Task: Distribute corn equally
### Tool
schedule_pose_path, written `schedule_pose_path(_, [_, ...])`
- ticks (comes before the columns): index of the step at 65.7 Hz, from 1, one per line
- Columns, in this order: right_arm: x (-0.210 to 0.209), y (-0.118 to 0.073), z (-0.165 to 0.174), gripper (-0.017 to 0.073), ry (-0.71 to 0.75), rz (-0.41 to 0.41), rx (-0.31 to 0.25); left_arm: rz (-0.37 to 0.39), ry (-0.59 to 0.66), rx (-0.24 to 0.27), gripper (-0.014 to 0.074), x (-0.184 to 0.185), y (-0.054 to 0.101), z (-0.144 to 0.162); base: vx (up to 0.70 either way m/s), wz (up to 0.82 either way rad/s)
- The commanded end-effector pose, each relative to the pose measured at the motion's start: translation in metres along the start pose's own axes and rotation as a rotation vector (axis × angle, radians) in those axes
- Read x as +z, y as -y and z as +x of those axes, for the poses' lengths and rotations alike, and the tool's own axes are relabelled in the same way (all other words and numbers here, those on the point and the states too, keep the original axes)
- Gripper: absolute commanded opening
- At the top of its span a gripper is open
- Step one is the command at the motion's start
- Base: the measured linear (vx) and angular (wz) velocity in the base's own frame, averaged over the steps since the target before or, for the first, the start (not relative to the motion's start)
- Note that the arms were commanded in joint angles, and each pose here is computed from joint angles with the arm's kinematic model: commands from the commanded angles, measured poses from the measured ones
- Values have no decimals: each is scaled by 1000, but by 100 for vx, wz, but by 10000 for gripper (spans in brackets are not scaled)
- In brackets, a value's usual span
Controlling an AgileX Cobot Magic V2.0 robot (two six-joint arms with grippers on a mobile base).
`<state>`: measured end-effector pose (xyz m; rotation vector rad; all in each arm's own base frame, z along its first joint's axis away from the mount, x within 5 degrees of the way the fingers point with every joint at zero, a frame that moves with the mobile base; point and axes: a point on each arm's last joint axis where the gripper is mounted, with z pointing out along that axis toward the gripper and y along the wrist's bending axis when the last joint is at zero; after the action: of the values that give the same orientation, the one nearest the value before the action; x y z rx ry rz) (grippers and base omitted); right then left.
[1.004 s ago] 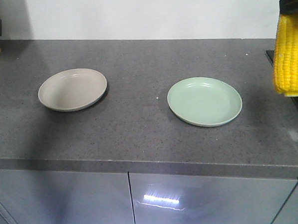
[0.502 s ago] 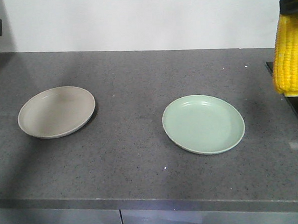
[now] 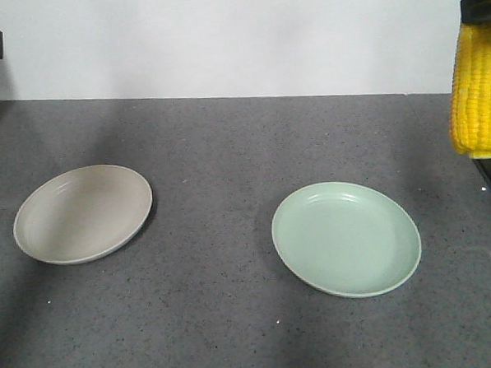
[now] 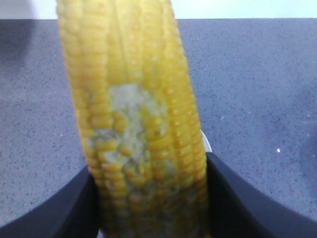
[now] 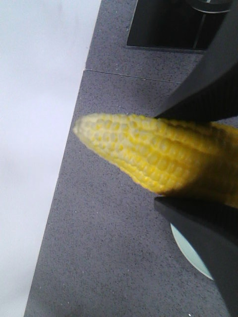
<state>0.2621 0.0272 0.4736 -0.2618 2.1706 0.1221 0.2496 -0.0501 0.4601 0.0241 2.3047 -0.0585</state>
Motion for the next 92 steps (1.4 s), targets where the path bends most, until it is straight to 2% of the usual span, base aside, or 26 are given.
schedule_pose_path(1, [-19, 0, -11, 120, 117, 18, -4, 17, 118, -12, 4, -20, -1, -10, 12, 1])
schedule_pose_path(92, [-19, 0, -11, 120, 117, 18, -4, 17, 118, -12, 4, -20, -1, -10, 3, 0])
